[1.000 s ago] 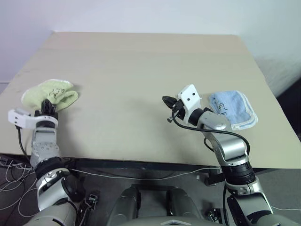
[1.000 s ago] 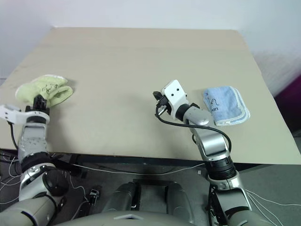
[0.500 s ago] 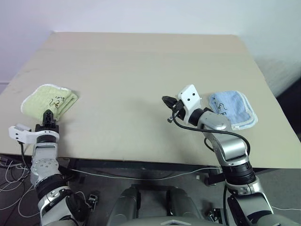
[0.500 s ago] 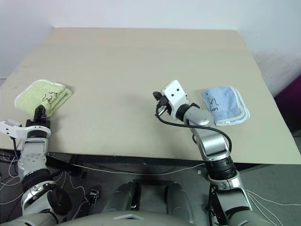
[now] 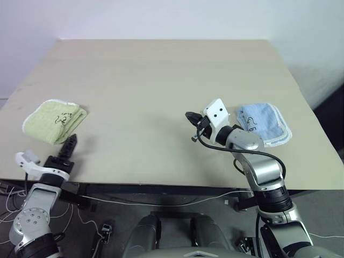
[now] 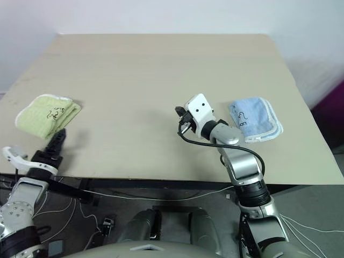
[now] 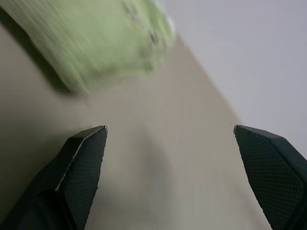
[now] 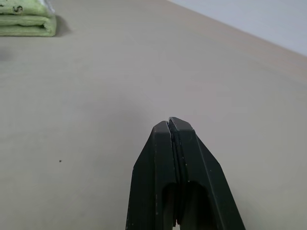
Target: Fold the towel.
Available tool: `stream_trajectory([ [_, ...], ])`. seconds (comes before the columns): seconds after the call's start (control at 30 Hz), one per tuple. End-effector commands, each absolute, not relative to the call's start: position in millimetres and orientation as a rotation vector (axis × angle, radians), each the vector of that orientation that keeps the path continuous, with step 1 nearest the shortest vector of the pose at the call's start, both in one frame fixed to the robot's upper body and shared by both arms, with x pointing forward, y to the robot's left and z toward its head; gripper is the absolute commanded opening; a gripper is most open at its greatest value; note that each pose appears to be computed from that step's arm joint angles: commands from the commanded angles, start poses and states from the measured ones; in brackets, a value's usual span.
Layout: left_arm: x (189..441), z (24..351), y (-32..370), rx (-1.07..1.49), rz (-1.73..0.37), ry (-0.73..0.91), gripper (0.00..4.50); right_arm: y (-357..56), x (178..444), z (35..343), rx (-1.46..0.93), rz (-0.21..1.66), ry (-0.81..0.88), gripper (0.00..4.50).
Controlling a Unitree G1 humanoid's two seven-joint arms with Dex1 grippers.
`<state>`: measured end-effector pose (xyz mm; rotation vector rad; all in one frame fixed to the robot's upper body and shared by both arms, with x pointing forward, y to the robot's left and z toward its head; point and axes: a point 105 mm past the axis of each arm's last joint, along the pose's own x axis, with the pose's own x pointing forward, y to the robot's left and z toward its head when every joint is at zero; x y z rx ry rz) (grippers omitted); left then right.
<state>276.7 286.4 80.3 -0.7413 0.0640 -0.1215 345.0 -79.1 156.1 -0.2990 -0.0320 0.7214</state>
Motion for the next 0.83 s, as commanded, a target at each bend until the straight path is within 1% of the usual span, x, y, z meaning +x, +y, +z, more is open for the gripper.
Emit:
stream_trajectory([
  [0.03,291.6,74.5,224.2,-0.527,-0.313,0.176,4.49,-84.0,342.2,165.3,-0.284,0.709,-0.066,0.0],
  [0.1,312.7,98.0,207.4,-0.307,-0.373,0.098,4.49,-95.2,345.0,163.0,-0.277,0.674,-0.051,0.0],
  [0.17,330.8,121.6,196.3,-0.164,-0.413,0.002,4.49,-106.3,348.2,161.0,-0.272,0.634,-0.039,0.0],
  [0.27,355.5,147.2,189.7,-0.035,-0.433,-0.091,4.49,-125.1,352.9,161.2,-0.266,0.573,-0.04,0.0],
  [0.37,370.4,164.9,186.1,0.006,-0.498,-0.142,4.49,-139.3,351.4,168.7,-0.269,0.554,-0.068,0.0],
  [0.47,375.5,171.9,187.5,0.01,-0.569,-0.154,4.49,-146.4,349.5,175.1,-0.274,0.55,-0.084,0.0],
  [0.53,373.5,168.2,184.8,0.026,-0.645,-0.126,4.49,-155.3,345.3,175.2,-0.272,0.557,-0.088,0.0],
  [0.73,355.0,155.6,187.7,0.034,-0.792,-0.039,4.49,-159.1,327.9,173.5,-0.261,0.612,-0.092,0.0],
  [0.83,348.7,148.2,195.6,0.054,-0.804,0.001,4.49,-161.0,322.3,169.5,-0.269,0.626,-0.079,0.0],
])
